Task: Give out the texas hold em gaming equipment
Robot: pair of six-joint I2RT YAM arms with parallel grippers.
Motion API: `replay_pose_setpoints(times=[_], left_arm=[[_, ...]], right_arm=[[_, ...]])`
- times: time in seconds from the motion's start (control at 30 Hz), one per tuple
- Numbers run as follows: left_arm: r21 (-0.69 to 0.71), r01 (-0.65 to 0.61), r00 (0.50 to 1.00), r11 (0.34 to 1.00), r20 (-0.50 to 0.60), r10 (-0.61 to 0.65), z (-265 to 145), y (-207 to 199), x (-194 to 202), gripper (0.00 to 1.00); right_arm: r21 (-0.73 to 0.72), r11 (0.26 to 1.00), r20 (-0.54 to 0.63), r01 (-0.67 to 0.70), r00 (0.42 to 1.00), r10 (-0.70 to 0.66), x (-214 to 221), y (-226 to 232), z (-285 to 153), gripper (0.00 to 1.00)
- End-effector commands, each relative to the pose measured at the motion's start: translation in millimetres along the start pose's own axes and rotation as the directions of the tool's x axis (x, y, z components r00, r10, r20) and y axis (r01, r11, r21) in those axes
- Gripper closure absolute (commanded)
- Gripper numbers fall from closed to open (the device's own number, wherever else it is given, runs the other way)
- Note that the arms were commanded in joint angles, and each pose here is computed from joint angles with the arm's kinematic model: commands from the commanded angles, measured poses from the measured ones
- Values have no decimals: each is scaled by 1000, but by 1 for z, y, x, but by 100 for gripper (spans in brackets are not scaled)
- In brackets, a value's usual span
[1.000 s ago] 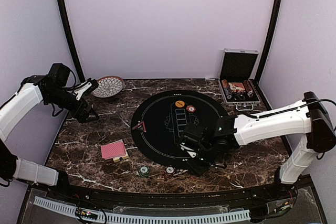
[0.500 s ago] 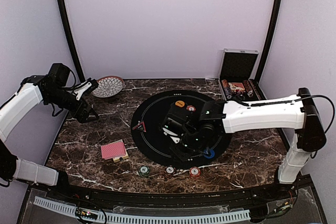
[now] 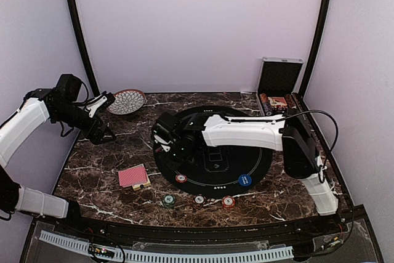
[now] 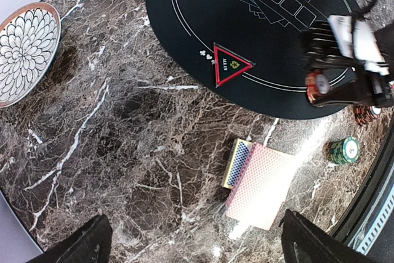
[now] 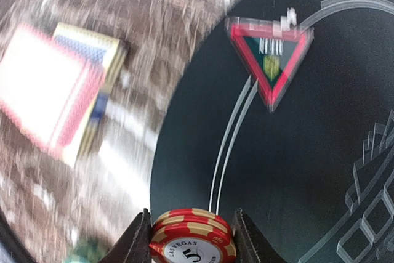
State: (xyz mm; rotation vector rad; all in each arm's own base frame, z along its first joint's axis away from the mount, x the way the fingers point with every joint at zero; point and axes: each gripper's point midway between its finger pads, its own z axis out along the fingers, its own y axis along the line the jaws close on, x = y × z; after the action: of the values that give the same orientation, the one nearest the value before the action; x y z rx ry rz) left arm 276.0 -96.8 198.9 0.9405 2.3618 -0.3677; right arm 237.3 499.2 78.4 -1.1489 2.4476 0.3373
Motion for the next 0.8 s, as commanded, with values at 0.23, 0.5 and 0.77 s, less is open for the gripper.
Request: replay_pose_setpoints(times=[0.23,0.5,0.77], left_arm=[[21,-18,1000,1000,15,17,-9,-11,0,1],[22,-16,1000,1000,18,15,-9,-11,0,1],[14,-22,1000,1000,8,22,-8,-11,3,1]], right_arm=[[14,1000,77,-21,997,20,-47,-15,38,82],[39,999,27,-15,1000,14,-26,-25,49,82],[21,999,-11,-24,1000,25,6,-28,26,81]])
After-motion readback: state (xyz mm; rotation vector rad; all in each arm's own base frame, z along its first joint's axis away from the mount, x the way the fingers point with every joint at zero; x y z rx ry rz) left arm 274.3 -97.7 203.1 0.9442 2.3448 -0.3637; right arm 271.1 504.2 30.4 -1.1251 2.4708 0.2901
